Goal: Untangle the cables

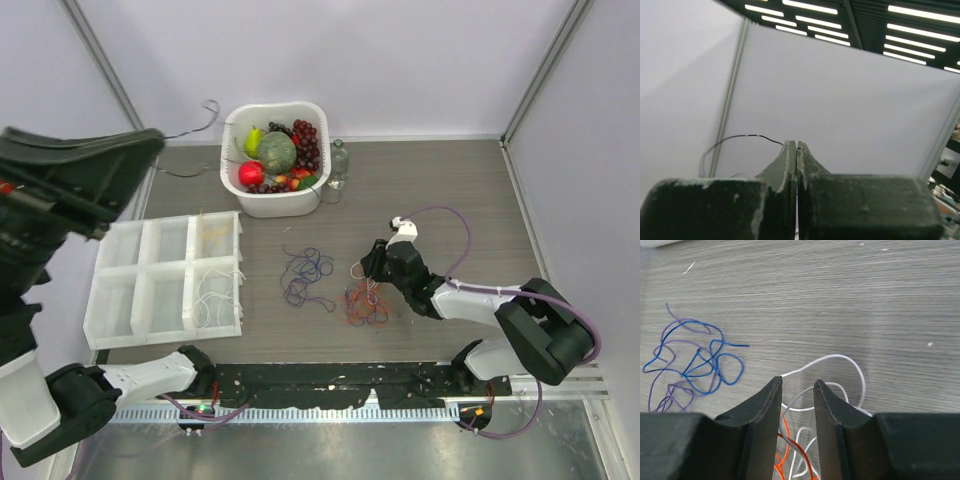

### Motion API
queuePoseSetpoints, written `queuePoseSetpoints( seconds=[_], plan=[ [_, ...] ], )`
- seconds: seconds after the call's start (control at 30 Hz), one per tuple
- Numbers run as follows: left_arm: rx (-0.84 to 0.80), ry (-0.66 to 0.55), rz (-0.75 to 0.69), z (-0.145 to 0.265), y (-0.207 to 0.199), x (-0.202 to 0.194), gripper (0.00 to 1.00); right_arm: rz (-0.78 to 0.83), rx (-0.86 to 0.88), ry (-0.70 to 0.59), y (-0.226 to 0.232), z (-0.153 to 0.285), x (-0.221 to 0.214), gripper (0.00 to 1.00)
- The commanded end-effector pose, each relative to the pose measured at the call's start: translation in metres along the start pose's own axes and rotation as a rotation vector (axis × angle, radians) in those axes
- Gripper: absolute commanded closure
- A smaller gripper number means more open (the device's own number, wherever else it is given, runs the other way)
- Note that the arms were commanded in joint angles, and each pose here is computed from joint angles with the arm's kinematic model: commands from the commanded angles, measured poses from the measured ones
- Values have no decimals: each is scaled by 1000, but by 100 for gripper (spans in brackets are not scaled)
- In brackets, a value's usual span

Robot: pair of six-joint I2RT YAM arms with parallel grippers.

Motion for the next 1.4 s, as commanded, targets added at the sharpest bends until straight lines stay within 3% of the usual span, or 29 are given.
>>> queuePoseSetpoints(
  seconds=[0.0,0.13,0.27,0.47,0.63,0.67,0.7,0.73,0.8,0.9,1.03,1.37],
  plan=[
    [121,-29,-74,0,14,3,100,-73,-29,-12,-11,2,2,63],
    [185,-26,-76,6,24,-4,100,-148,-165,28,-43,0,4,62],
    [230,23,-65,9,37,-18,100,-148,-218,46,-58,2,15,53],
    [345,132,-46,24,61,-47,100,110,-17,-69,3,25,68,28],
    [450,229,-18,41,83,-75,100,83,221,-64,54,15,82,27],
    [470,243,-15,45,87,-81,100,16,287,-96,66,9,88,30],
    [480,250,-12,48,89,-84,100,2,359,-36,76,-2,77,36],
    [487,258,-10,52,90,-86,100,-39,402,4,88,-17,73,49],
    [501,274,-11,57,91,-88,100,-71,465,42,112,-36,65,63],
    [495,298,13,62,90,-93,100,-93,538,39,146,-55,63,67],
    [501,338,38,66,97,-106,100,-102,510,158,159,-90,32,75],
    [548,419,129,64,138,-158,100,-15,100,250,65,-72,-17,75]
  ],
)
Point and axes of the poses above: each gripper's point midway between its finger pads, its own z axis back along the fingers, its own y axis along the line the jaws close on, x = y × z, the point moved 9 cm from there along z, back along the fingers, and after that the axes turned 12 degrees about z, right-handed, at the moved point
